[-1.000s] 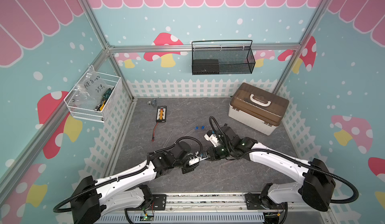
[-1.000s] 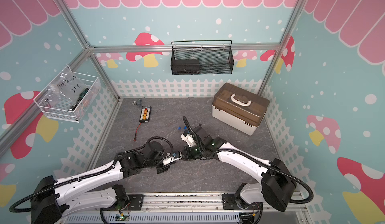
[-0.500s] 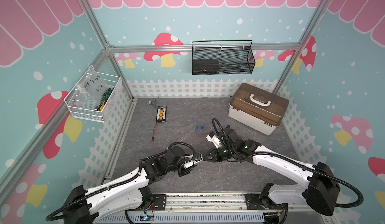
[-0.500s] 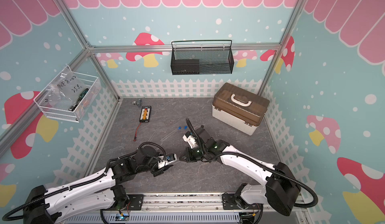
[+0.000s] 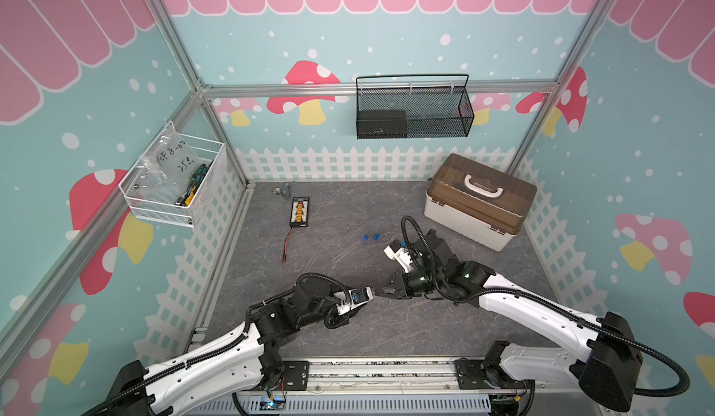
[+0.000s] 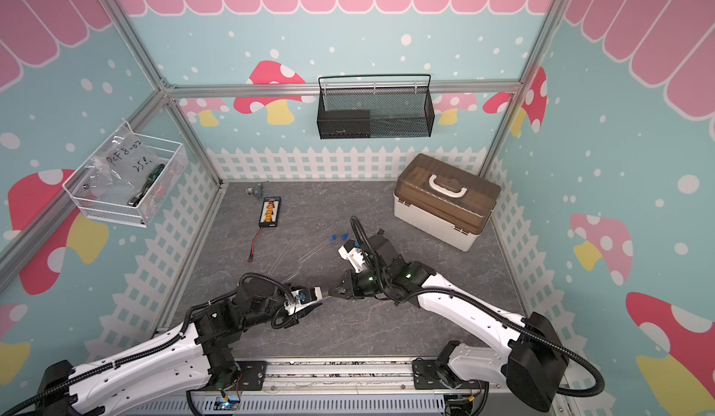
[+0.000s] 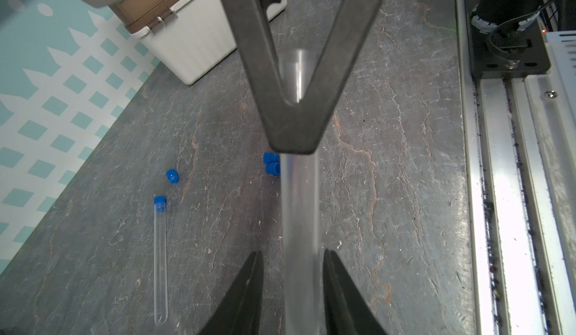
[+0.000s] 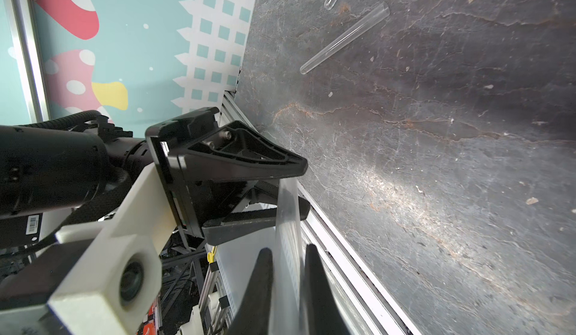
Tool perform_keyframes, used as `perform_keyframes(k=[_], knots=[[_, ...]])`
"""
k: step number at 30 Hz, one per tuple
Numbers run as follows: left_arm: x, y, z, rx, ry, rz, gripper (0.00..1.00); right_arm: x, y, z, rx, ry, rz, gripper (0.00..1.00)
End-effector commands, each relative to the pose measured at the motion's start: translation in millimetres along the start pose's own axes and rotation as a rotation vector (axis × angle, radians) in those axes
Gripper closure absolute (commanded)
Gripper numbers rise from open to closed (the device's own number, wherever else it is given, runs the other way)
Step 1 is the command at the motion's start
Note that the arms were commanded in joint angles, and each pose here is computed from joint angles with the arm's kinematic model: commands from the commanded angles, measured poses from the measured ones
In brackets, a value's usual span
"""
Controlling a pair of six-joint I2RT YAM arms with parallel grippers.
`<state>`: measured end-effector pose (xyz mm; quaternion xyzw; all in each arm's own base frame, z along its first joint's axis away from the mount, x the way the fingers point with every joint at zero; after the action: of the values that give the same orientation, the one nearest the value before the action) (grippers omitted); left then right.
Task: Insert stoppers into test tubes
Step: Pick up the test tube at the center of the board.
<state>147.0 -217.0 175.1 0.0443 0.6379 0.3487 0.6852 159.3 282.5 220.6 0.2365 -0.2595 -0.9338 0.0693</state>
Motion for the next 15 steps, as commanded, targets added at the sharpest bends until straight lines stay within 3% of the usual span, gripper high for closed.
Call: perform_keyframes(k=[1, 5, 15], knots=[[0.7, -1.1, -1.3, 0.008, -0.024, -0.012, 0.68, -3.4, 4.2, 14.5, -0.047, 0.013, -0.014, 0.89], [1.1, 0.1, -0.8, 0.002, -0.024, -0.014, 0.76, -3.0, 3.7, 14.4, -0.053, 0.011, -0.015, 0.89], [4.8, -2.4, 0.4, -0.005, -0.029, 0.012, 0.75, -4.3, 4.0, 18.2, -0.077, 0.011, -0.019, 0.89]])
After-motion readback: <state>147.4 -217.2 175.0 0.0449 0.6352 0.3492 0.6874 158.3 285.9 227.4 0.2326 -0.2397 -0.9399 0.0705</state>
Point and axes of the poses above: each gripper's point midway between its finger pads, its own y axis back along the fingers, its own z axis along the line the jaws close on, x = y × z, the point moved 4 cm from there along y, back along the fingers, and after that the axes turned 9 degrees about y, right-handed, at the moved point
